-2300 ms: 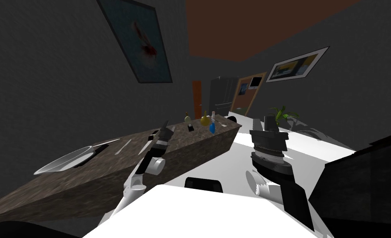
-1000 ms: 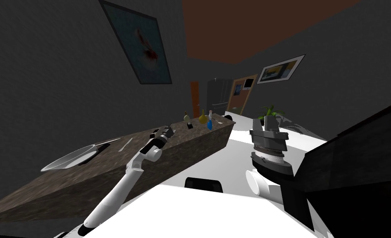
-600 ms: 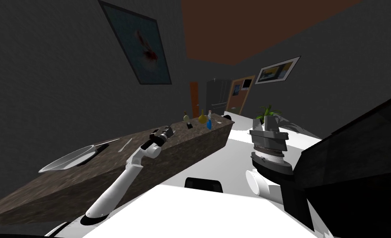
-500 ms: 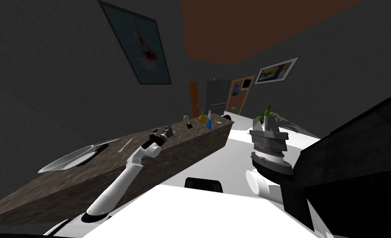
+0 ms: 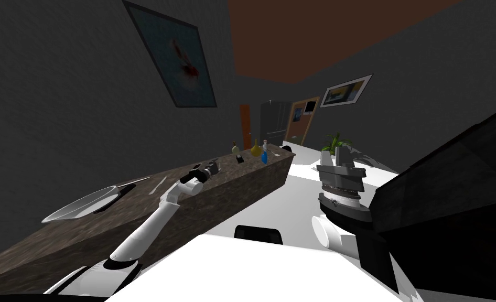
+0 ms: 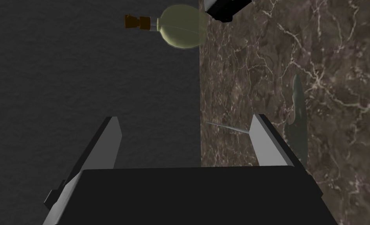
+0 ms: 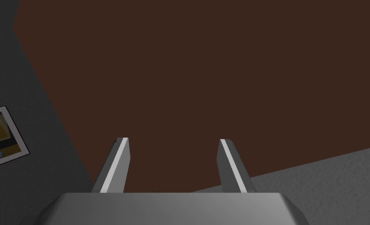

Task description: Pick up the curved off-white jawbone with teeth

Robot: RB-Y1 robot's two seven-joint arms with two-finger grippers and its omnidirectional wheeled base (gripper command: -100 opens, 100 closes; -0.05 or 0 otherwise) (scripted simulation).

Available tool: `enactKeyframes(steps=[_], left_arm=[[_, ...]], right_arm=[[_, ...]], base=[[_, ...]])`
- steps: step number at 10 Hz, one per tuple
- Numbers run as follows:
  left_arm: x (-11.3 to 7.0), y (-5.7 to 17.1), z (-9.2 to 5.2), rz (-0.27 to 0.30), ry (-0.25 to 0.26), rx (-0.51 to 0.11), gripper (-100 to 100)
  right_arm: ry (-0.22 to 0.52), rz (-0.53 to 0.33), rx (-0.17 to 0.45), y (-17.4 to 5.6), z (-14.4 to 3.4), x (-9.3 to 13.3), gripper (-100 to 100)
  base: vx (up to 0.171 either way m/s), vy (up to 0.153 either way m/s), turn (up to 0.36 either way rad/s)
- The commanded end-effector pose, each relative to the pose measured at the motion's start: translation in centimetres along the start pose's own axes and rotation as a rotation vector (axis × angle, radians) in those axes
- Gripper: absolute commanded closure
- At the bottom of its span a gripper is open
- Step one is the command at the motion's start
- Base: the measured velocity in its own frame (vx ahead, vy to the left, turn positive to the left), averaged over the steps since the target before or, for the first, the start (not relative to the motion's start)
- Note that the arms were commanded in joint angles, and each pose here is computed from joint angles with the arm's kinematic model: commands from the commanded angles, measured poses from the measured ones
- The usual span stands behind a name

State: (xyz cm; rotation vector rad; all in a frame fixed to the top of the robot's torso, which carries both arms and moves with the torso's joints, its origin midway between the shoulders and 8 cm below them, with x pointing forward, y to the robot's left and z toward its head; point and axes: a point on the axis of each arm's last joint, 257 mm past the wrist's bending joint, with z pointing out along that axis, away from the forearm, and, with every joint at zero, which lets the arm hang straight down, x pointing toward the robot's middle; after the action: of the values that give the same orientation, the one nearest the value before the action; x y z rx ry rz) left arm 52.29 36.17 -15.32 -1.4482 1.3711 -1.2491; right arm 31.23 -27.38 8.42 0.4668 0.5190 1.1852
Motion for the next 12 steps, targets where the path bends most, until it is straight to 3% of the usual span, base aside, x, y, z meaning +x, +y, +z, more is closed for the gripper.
enactKeyframes(steps=[1,6,12], left_arm=[[-1.3,0.4,0.4,-0.025,-0.018,-0.053,-100],[-2.8,2.3,0.6,-0.049,-0.054,-0.158,-100],[-6.0,4.6,0.5,-0.129,-0.122,-0.331,-100]], right_arm=[[0.0,0.0,0.0,0.0,0.0,0.0,0],[0.0,0.0,0.0,0.0,0.0,0.0,0],[0.0,0.0,0.0,0.0,0.0,0.0,0]], base=[[-0.01,0.016,-0.054],[0.0,0.011,-0.024],[0.012,0.015,-0.037]])
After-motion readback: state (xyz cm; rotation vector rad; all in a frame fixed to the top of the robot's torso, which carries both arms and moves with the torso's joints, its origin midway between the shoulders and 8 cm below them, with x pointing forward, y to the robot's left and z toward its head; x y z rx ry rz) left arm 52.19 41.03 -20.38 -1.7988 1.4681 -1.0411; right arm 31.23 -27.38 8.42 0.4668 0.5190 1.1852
